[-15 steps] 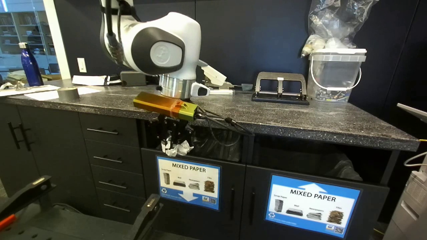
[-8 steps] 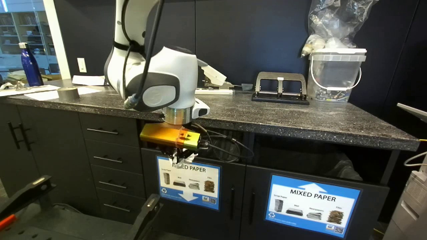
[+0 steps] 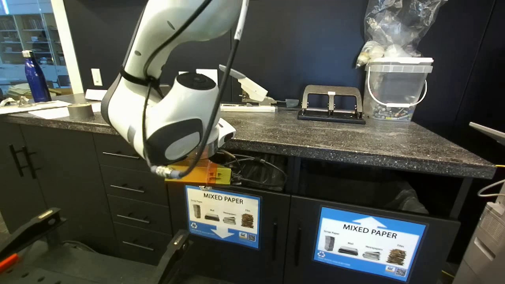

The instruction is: Put the tissues inside the rubbish bin.

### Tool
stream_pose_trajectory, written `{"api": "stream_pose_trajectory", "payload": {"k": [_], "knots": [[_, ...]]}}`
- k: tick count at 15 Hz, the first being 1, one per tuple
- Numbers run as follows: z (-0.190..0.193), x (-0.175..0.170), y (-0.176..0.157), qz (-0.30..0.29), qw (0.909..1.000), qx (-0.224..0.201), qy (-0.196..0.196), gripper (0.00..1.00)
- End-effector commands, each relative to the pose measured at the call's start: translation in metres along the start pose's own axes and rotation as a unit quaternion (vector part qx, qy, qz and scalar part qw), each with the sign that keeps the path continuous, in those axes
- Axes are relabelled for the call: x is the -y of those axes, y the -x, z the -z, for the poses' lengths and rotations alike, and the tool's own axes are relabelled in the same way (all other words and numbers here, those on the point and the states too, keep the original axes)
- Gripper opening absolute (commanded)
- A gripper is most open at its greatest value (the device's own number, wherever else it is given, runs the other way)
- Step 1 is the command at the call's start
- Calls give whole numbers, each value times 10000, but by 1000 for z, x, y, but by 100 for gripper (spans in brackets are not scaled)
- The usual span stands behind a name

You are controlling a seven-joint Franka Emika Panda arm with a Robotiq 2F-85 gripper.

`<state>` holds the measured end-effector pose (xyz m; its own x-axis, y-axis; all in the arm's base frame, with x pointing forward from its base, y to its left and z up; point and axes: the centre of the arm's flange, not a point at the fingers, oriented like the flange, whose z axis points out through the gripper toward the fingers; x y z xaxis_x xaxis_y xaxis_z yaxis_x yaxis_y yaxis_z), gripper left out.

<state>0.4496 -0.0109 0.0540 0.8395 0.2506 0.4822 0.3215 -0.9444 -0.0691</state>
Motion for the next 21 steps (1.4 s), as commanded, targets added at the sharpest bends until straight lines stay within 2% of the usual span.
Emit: {"api": "stream_pose_trajectory", "payload": {"k": [1, 5, 10, 15, 21], "knots": [[-21, -7, 12, 220, 9974, -687, 38, 9], [-42, -25, 17, 156, 9909, -1318, 242, 8], [-60, -42, 0, -99, 9786, -1956, 631, 8], [-89, -48, -22, -184, 9713, -2209, 864, 8], [-108, -53, -30, -274, 9661, -2354, 1026, 8]]}}
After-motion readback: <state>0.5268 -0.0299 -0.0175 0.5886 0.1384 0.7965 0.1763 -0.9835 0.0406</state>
